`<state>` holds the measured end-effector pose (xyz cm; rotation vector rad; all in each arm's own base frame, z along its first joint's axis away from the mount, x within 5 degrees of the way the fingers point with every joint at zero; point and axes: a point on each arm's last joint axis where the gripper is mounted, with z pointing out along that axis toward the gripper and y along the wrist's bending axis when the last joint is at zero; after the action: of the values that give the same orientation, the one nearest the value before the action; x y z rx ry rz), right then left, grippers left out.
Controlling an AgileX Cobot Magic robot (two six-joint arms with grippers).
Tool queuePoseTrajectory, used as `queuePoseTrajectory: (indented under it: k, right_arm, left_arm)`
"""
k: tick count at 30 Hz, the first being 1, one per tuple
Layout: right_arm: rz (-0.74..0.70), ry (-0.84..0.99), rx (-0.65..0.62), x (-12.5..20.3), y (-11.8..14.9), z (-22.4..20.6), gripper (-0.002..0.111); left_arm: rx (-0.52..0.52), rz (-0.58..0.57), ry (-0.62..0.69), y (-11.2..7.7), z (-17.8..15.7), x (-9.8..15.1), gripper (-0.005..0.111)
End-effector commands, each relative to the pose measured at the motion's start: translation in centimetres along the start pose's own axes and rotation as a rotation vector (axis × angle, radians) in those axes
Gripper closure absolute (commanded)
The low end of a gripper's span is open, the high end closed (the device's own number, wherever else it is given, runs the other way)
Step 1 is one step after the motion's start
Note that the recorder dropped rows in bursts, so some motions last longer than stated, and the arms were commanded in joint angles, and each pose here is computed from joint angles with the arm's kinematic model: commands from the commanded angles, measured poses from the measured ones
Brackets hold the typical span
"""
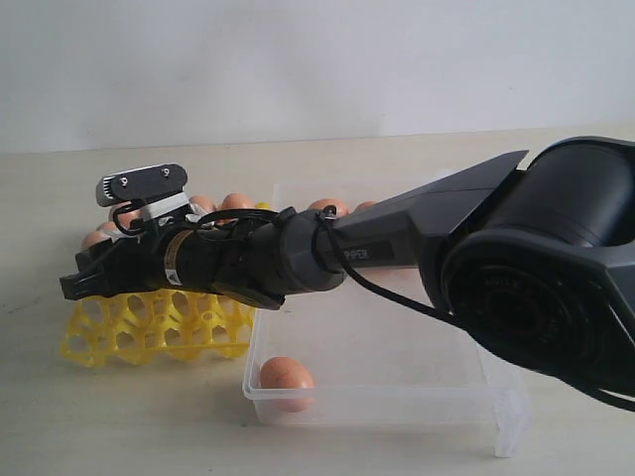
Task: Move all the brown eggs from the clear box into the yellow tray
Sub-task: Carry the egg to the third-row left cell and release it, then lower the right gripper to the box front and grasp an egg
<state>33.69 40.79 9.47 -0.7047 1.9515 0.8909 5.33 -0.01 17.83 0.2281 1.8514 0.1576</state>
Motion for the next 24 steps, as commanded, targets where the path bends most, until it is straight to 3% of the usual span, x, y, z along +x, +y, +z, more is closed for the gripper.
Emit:
queuePoseTrajectory:
  k: [1, 6, 11, 14, 18, 20, 24]
  right_arm:
    - [0.008, -0.015, -0.002, -0.4, -0.1, 0.0, 0.062]
    - [0.014, 0.003, 0.022, -0.6, -0.2, -0.1, 0.047]
    - [0.007, 0.019, 0.072, -2.3, 0.1, -1.1, 0.046]
    - [0.018, 0.084, 0.193, -4.6, 0.1, -3.0, 0.046]
    - [-0.039, 0.304, 0.455, -7.2, 0.1, -7.5, 0.049]
    - [-0.116, 0.526, 0.545, -7.8, 0.5, -10.6, 0.052]
    - [-0.15, 0.97, 0.452, -7.0, 1.8, -15.1, 0.054]
  left_arm:
    - [-0.002, -0.004, -0.018, 0.0, -0.1, -0.2, 0.107]
    - [-0.002, -0.004, -0.018, 0.0, -0.1, -0.2, 0.107]
    - [-0.002, -0.004, -0.018, 0.0, -0.1, -0.2, 0.107]
    - [-0.002, -0.004, -0.018, 0.0, -0.1, -0.2, 0.107]
    - [-0.002, -0.004, -0.018, 0.0, -0.1, -0.2, 0.107]
    - [-0.002, -0.004, -0.018, 0.0, -0.1, -0.2, 0.107]
    - [-0.002, -0.004, -0.018, 0.0, -0.1, -0.2, 0.107]
